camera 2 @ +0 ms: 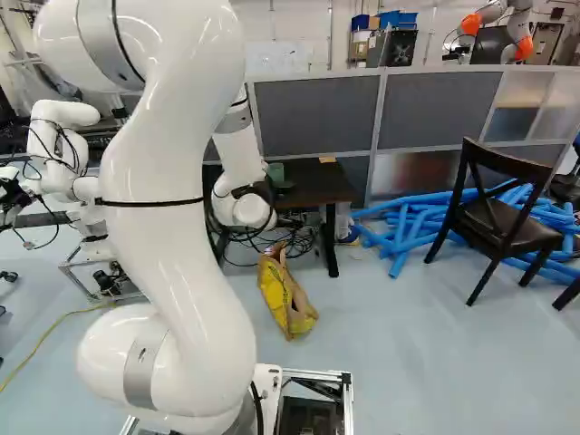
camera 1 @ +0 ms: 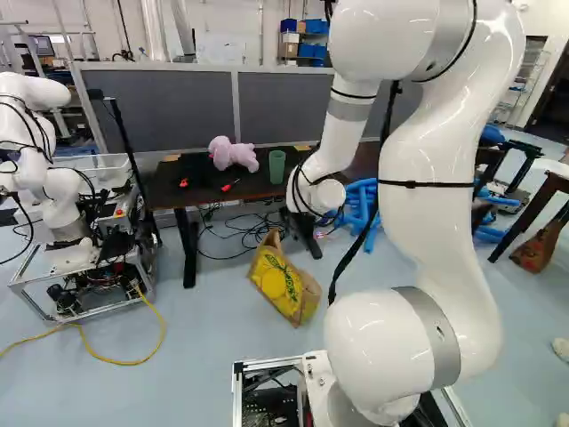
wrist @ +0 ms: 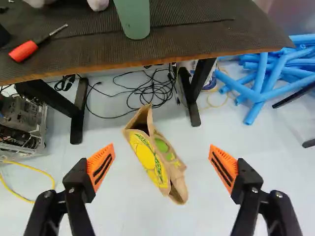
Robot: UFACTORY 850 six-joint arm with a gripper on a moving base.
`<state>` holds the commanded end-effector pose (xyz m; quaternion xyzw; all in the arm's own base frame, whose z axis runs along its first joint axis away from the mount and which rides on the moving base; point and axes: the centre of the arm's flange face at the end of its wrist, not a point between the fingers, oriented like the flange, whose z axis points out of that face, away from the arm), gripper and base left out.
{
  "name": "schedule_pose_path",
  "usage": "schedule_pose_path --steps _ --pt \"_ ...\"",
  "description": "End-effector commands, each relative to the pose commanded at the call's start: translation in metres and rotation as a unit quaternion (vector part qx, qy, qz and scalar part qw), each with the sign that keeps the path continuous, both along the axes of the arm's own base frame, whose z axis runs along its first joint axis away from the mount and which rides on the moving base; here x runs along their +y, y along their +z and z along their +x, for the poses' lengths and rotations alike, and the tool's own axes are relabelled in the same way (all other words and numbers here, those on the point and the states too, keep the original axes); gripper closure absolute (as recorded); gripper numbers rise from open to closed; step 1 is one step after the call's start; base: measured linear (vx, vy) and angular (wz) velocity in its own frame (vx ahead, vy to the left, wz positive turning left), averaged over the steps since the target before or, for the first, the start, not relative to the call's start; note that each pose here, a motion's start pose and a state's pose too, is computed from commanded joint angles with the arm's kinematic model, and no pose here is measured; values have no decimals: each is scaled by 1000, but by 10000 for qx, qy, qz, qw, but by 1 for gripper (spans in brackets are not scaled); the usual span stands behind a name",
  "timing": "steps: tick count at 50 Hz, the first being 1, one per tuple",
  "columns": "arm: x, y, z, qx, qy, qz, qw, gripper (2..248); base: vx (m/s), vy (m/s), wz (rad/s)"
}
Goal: Pick up the bag on the ground and place it on the table
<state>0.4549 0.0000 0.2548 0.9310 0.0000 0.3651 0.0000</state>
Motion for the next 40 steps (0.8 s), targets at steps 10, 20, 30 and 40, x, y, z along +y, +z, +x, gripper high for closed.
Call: schedule_pose_path --steps 10,20,30,40 --pt "0 -16 15 192 6 -1 9998 3 0 0 0" --pt "0 -31 30 359 49 -10 9993 3 0 0 0" --pt "1 -47 45 514 114 -24 9986 3 0 0 0" --pt "2 -63 59 664 187 -41 9976 3 0 0 0"
